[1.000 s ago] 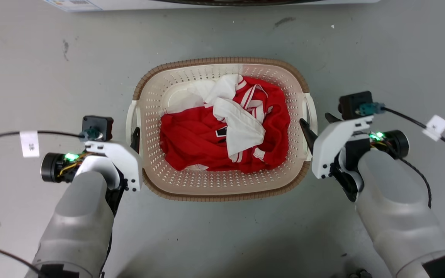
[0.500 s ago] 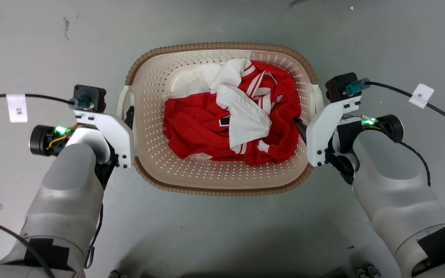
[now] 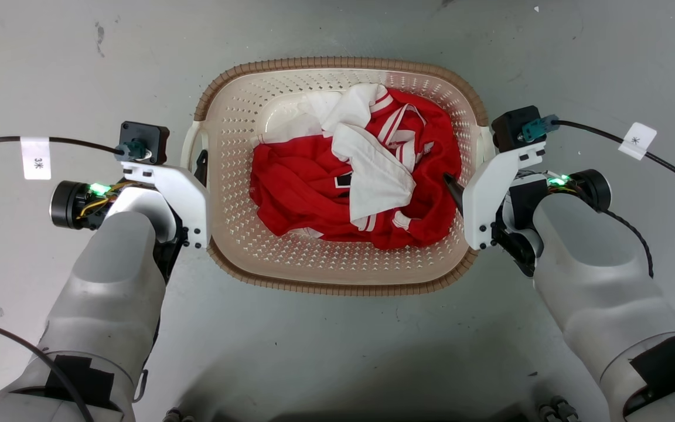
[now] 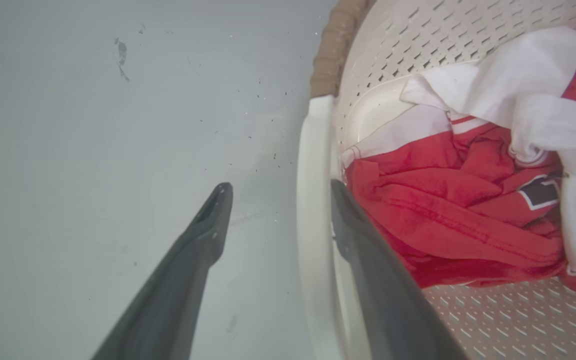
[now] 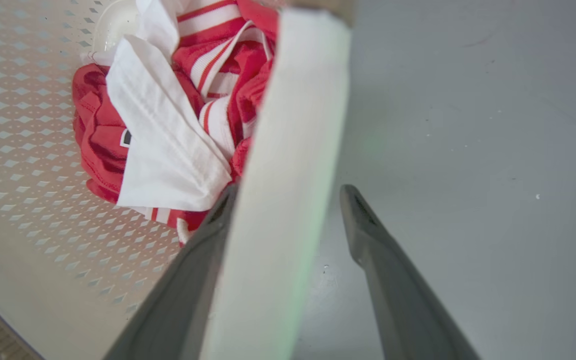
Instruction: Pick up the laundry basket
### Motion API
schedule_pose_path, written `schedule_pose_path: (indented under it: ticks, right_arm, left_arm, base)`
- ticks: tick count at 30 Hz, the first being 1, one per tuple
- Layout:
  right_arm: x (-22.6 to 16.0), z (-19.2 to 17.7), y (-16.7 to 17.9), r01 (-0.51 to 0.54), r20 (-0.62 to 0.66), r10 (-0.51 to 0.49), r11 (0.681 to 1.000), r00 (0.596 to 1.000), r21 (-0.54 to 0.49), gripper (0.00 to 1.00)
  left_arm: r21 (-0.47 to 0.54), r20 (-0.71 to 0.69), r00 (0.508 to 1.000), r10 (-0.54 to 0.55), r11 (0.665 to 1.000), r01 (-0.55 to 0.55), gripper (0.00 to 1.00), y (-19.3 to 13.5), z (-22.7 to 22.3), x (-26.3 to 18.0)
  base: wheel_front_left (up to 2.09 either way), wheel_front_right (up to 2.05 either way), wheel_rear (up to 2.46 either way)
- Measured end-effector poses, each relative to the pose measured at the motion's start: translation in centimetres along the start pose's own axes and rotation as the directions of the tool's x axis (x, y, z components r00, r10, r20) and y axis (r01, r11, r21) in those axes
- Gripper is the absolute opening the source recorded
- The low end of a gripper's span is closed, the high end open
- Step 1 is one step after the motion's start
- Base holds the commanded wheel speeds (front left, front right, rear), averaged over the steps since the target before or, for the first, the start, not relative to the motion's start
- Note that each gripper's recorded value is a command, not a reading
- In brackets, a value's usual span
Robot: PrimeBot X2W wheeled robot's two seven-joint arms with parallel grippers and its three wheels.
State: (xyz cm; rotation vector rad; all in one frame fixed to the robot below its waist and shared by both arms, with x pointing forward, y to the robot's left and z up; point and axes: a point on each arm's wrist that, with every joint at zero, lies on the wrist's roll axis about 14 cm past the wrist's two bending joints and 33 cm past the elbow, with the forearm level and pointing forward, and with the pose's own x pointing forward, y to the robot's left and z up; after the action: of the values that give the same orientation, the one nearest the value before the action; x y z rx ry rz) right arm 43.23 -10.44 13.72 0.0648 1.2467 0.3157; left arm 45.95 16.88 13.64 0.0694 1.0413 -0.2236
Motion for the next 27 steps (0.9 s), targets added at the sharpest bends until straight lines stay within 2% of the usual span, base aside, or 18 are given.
schedule_pose_path:
  ticks: [1, 2, 3, 15, 27]
  right_arm:
    - [0.0, -0.1, 0.0, 0.000, -0.006, 0.000, 1.000, 1.000, -0.006, 0.42]
    - [0.0, -0.1, 0.0, -0.001, -0.008, 0.001, 1.000, 1.000, -0.012, 0.00]
    - [0.1, -0.2, 0.0, -0.001, -0.011, 0.001, 1.000, 1.000, -0.017, 0.00]
    - [-0.7, 0.0, -0.5, 0.026, -0.005, -0.026, 1.000, 1.000, -0.012, 0.00]
    - [-5.1, -0.5, 0.5, 0.033, -0.028, -0.033, 0.999, 0.999, -0.002, 0.00]
  left_arm:
    - [-0.001, -0.003, 1.000, -0.002, 1.000, 0.002, 0.50, -0.1, 0.0, 0.0]
    - [-0.001, -0.005, 1.000, -0.006, 1.000, 0.006, 0.15, -0.2, -0.1, 0.1]
    - [-0.003, -0.005, 1.000, -0.010, 1.000, 0.010, 0.00, -0.4, -0.1, 0.1]
    - [-0.019, -0.011, 0.999, -0.052, 0.998, 0.052, 0.00, -1.9, 0.1, -0.4]
    - [-0.017, -0.017, 0.997, -0.069, 0.997, 0.069, 0.00, -2.8, 1.2, -4.9]
  base:
    - [0.00, 0.00, 0.00]
    - [0.00, 0.00, 0.00]
    - [0.00, 0.00, 0.00]
    - [0.00, 0.00, 0.00]
    - [0.00, 0.00, 0.00]
